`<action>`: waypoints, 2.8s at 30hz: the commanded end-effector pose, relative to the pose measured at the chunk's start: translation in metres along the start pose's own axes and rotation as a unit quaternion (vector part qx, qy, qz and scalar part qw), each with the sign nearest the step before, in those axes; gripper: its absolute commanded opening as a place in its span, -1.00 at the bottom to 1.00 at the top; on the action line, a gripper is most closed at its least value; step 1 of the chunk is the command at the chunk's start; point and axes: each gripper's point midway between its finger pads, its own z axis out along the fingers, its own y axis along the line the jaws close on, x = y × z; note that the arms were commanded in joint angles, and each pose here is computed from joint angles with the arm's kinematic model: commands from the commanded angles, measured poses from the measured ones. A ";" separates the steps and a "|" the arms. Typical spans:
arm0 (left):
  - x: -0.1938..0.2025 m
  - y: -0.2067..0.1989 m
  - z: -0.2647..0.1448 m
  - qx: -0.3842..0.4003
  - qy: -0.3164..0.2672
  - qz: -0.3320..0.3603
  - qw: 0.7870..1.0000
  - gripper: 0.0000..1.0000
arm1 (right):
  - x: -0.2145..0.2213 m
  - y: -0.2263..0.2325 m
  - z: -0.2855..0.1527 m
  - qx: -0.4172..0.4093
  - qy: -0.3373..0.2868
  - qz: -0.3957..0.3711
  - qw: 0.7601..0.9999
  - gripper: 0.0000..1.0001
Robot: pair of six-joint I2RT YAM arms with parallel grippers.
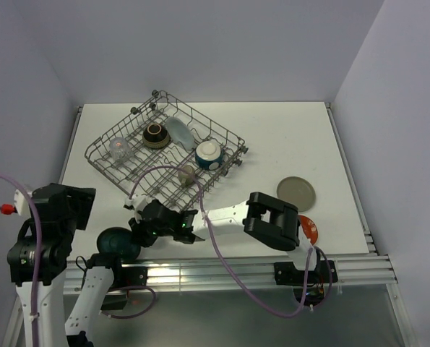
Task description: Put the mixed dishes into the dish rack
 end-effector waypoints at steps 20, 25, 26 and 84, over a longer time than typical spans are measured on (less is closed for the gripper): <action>-0.066 -0.017 -0.030 0.004 -0.140 0.000 0.990 0.23 | -0.252 -0.018 -0.155 0.210 -0.240 -0.062 0.946 -1.00; -0.029 -0.008 0.015 -0.004 -0.075 0.033 0.997 0.22 | -0.288 -0.082 -0.194 0.320 -0.269 -0.069 0.906 -1.00; -0.025 -0.008 0.020 -0.005 -0.069 0.036 0.997 0.22 | -0.294 -0.102 -0.203 0.339 -0.274 -0.064 0.898 -1.00; 0.037 0.015 0.116 -0.028 0.025 0.094 0.995 0.15 | -0.223 -0.293 -0.118 0.472 -0.088 -0.205 0.853 -1.00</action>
